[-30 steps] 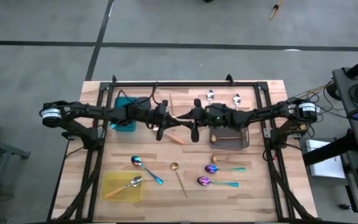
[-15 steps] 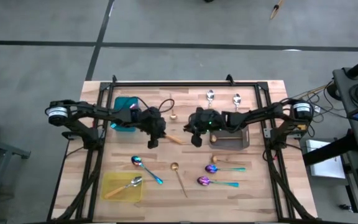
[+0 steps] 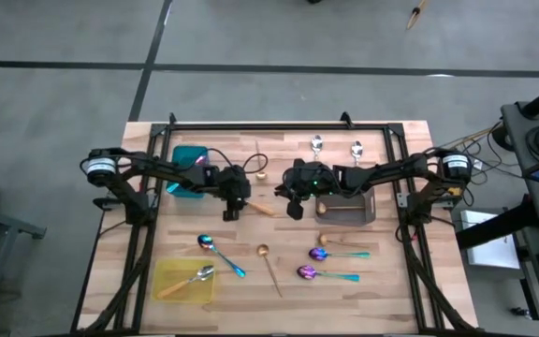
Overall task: Sort silverware by color (type)
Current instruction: Put the yellow spoon into the yellow bin
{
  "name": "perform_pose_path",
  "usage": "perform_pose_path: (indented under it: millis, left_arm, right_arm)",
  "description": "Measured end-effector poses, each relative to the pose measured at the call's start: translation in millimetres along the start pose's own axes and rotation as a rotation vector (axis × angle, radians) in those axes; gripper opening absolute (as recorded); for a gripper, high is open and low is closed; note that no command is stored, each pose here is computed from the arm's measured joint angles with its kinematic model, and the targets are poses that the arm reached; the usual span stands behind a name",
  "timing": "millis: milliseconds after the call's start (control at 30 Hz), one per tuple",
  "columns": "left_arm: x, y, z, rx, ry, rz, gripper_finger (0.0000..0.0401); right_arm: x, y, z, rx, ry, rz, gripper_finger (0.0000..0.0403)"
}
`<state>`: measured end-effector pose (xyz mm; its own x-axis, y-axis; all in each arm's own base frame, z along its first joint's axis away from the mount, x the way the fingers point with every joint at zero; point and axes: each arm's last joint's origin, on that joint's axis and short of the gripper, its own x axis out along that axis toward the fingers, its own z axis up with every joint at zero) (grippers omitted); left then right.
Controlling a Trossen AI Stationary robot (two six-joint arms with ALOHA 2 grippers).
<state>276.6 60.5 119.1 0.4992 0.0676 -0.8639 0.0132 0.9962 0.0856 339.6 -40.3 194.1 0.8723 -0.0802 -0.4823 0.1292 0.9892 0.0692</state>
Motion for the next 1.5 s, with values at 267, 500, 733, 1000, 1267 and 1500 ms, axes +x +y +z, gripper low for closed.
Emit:
perform_pose_path:
  millis: [267, 500, 733, 1000, 1267, 1500]
  left_arm:
    - [2, -1, -2, 0.028, 0.014, -0.013, 0.0054]
    - [-5, -2, 2, 0.018, -0.023, -0.006, 0.0011]
    - [-35, -1, 18, -0.006, -0.218, 0.013, 0.0007]
    - [-92, -6, 40, 0.01, -0.541, 0.032, 0.0006]
    - [-155, -38, 63, 0.175, -1.071, -0.148, 0.0004]
    - [-164, -63, 56, 0.309, -1.311, -0.243, 0.0004]
  right_arm:
    - [0, 0, 1, -0.021, -0.004, 0.0, 0.0047]
    - [-3, 1, 3, -0.016, -0.008, 0.003, 0.0047]
    - [-32, 8, 23, -0.07, -0.069, 0.017, 0.0047]
    - [-80, 23, 49, -0.214, -0.217, 0.05, 0.0047]
    - [-106, 43, 55, -0.343, -0.437, 0.1, 0.0047]
    - [-85, 52, 28, -0.335, -0.576, 0.15, 0.0047]
